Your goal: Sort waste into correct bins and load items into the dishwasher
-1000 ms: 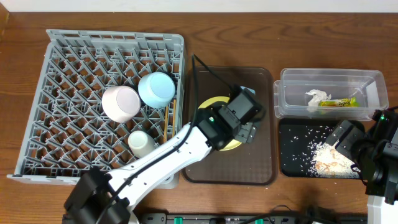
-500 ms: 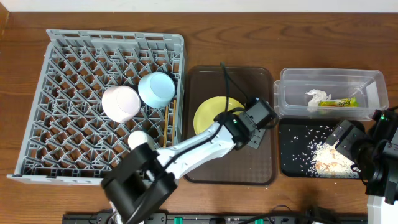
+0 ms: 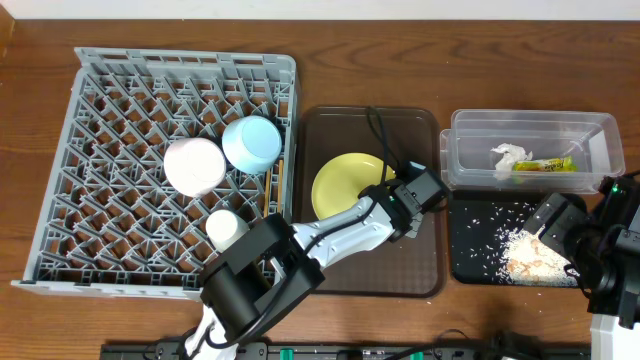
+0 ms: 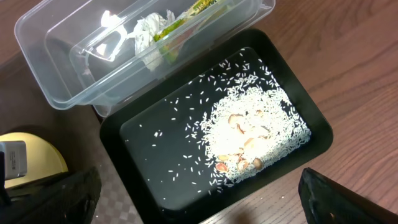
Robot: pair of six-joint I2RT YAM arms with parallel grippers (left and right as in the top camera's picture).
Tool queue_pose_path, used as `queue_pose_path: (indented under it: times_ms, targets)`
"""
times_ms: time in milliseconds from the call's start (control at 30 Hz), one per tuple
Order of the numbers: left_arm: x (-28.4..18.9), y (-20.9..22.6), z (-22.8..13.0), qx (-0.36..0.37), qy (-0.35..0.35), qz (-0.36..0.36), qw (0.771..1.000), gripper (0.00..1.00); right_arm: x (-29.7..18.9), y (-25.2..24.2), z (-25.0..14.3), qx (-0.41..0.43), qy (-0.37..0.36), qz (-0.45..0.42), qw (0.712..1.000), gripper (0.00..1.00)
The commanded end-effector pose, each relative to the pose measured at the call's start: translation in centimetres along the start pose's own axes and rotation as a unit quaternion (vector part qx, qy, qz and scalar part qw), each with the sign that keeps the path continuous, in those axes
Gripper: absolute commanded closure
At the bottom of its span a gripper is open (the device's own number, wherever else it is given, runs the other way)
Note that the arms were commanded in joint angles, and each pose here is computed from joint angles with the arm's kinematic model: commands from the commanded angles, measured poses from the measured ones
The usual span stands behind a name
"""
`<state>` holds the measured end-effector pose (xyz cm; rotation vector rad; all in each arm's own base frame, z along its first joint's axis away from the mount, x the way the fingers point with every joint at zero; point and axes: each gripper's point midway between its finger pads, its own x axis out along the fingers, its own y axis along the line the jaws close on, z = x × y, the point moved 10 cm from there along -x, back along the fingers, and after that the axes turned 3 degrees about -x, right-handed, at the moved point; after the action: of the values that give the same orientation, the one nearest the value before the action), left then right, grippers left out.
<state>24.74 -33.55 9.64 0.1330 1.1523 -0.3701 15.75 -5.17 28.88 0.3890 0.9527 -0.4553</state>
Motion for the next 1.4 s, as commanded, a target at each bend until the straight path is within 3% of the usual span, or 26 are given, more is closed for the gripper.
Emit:
queue_pose_path:
  times_ms: [0,400,933,1033,1167,1300,1367]
  targets:
    - [2.8,1.1,-2.5,0.004,0.056,0.03,0.998,0.92,-0.4,0.0,0.2,0.005,-0.009,-0.001,1.0,0.01]
    - [-5.8,0.6,0.9,-0.051,-0.025,-0.027,0.998,0.93,-0.4,0.0,0.2,0.005,-0.009,-0.001,1.0,0.01]
    - [-8.0,1.1,0.4,-0.051,-0.008,-0.028,0.998,0.92,-0.4,0.0,0.2,0.005,-0.009,-0.001,1.0,0.01]
    - [-8.0,1.2,-0.2,-0.022,0.003,-0.009,1.0,0.86,-0.4,0.0,0.2,0.005,-0.009,-0.001,1.0,0.01]
    - [-8.1,4.7,-0.3,-0.058,-0.022,0.136,0.989,0.78,-0.4,0.0,0.2,0.005,-0.009,-0.001,1.0,0.01]
    - [-7.7,6.6,0.1,-0.071,0.005,0.137,0.988,0.78,-0.4,0.0,0.2,0.005,-0.009,-0.001,1.0,0.01]
    - [-7.1,7.0,-0.1,-0.081,0.029,0.111,0.99,0.86,-0.4,0.0,0.2,0.005,-0.009,-0.001,1.0,0.01]
